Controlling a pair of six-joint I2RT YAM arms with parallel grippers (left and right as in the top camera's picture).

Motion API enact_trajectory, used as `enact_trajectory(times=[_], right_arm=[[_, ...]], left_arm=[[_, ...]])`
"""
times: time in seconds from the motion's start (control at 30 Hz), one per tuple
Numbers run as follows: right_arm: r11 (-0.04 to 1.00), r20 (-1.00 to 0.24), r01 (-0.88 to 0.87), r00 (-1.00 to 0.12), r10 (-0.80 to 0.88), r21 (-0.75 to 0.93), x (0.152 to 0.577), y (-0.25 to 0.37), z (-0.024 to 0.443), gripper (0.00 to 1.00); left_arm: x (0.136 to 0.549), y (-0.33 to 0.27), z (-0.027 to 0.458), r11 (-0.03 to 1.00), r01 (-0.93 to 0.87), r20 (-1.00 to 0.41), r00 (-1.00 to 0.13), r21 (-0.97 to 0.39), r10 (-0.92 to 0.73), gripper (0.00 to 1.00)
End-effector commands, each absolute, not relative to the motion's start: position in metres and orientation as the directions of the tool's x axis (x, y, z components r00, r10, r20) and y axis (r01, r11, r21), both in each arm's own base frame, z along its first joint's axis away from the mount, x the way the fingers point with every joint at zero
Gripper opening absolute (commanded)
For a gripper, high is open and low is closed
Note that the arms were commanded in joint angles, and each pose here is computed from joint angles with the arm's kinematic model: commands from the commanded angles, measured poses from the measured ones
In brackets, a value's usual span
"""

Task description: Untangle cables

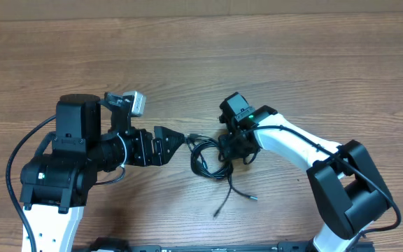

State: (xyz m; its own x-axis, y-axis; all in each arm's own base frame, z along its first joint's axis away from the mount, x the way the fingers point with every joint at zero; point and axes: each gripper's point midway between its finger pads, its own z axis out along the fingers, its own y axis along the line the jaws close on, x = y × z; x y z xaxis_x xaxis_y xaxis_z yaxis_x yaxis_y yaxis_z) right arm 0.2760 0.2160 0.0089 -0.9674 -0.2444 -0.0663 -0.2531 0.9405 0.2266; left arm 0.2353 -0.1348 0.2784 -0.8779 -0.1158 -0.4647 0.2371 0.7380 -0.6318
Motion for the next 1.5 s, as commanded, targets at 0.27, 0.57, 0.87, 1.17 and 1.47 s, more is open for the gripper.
enact_trajectory(times=[0.27, 0.57, 0.87, 1.17, 1.47], right_arm=[[0.936, -0.115, -0.262, -0.964, -0.241, 0.234, 0.294, 0.228, 0.023, 0.04], [0.919, -0.18, -0.33, -0.938, -0.295, 0.216, 0.319, 0.239, 0.074, 0.04], [0.906, -0.197, -0.368, -0.924, -0.329, 0.211, 0.326, 0.244, 0.122, 0.04], [0.9, -0.272, -0.372, -0.912, -0.308, 0.228, 0.339, 0.252, 0.172, 0.04], [0.903, -0.386, -0.279, -0.912, -0.142, 0.327, 0.354, 0.264, 0.241, 0.04]], left_arm=[[0.234, -0.139, 0.28, 0.725, 0.248, -0.464, -0.879, -0.643, -0.111, 1.0], [0.237, -0.135, 0.277, 0.744, 0.236, -0.47, -0.875, -0.625, -0.117, 1.0], [0.236, -0.131, 0.273, 0.761, 0.215, -0.46, -0.88, -0.612, -0.121, 1.0], [0.225, -0.122, 0.258, 0.801, 0.15, -0.398, -0.91, -0.579, -0.118, 1.0], [0.213, -0.119, 0.25, 0.818, 0.242, -0.421, -0.907, -0.522, 0.0, 1.0]])
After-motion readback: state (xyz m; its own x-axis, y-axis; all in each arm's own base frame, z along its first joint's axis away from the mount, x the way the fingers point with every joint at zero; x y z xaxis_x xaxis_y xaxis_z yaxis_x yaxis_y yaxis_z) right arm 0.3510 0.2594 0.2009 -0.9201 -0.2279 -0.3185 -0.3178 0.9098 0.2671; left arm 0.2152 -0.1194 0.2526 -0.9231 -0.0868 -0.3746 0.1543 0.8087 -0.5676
